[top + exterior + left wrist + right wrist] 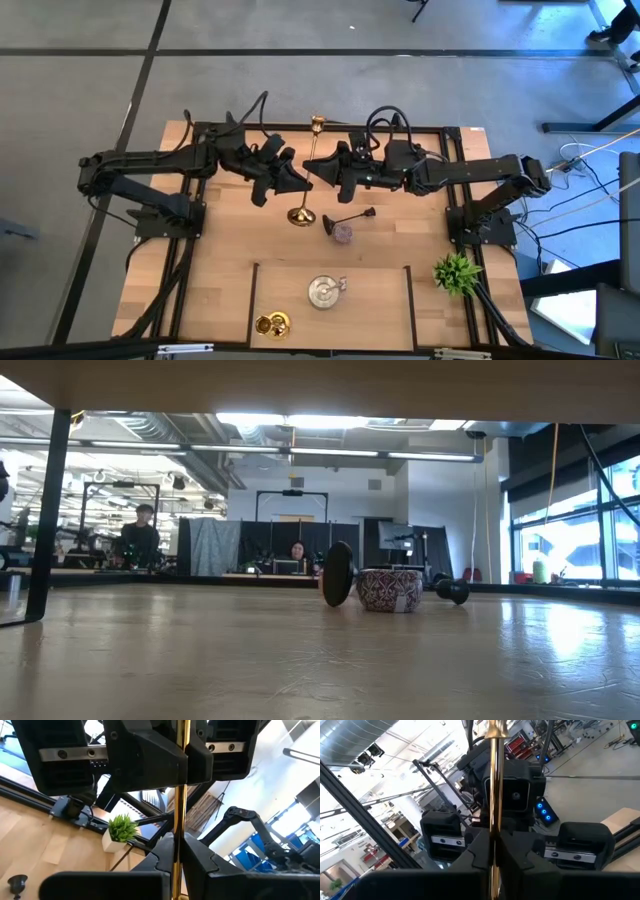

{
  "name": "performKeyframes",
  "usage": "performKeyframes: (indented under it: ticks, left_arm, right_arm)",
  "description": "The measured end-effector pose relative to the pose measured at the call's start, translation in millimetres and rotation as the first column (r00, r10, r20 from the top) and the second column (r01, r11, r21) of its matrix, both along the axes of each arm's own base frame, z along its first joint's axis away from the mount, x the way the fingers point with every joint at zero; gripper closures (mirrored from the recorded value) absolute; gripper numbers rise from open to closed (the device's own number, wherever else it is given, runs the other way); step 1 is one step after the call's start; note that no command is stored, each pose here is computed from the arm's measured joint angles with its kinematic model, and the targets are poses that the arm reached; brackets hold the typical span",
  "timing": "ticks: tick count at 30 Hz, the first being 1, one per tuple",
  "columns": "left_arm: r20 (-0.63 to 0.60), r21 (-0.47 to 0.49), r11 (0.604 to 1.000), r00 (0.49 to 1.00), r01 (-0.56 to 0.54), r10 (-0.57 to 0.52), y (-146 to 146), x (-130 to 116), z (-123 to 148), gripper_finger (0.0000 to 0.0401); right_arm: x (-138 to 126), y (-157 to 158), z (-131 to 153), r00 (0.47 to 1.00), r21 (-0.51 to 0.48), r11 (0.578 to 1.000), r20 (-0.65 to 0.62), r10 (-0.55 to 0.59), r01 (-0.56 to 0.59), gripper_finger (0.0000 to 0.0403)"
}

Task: Pick & Place candle stick holders
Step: Put the gold candle holder on the shelf

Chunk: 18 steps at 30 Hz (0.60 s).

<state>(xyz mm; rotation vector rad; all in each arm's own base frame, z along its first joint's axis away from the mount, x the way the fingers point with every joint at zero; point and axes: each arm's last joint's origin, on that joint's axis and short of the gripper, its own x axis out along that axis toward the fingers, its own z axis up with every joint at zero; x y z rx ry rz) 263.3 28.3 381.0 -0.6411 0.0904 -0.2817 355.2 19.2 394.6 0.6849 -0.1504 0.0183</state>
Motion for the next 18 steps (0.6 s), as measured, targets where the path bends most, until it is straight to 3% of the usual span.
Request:
performKeyframes:
  ticks: [8, 11, 18]
  left_arm:
    - [0.026, -0.005, 0.994, 0.994, 0.108, -0.107, 5, -17, 10, 0.0342]
    - [0.082, 0.018, 0.995, 0.992, 0.095, -0.096, 4, -32, 22, 0.0327]
    - [0.050, 0.054, 0.983, 0.983, -0.177, 0.174, 12, -72, 31, 0.0293]
  right_arm:
    - [0, 2, 1, 1.000, 0.028, 1.000, 0.008, 0.013, -0.013, 0.0386]
    - [0, 3, -1, 1.000, 0.026, 1.000, -0.009, 0.014, -0.014, 0.0386]
    - [0, 7, -4, 0.998, 0.023, 0.999, -0.048, 0.045, -0.044, 0.0386]
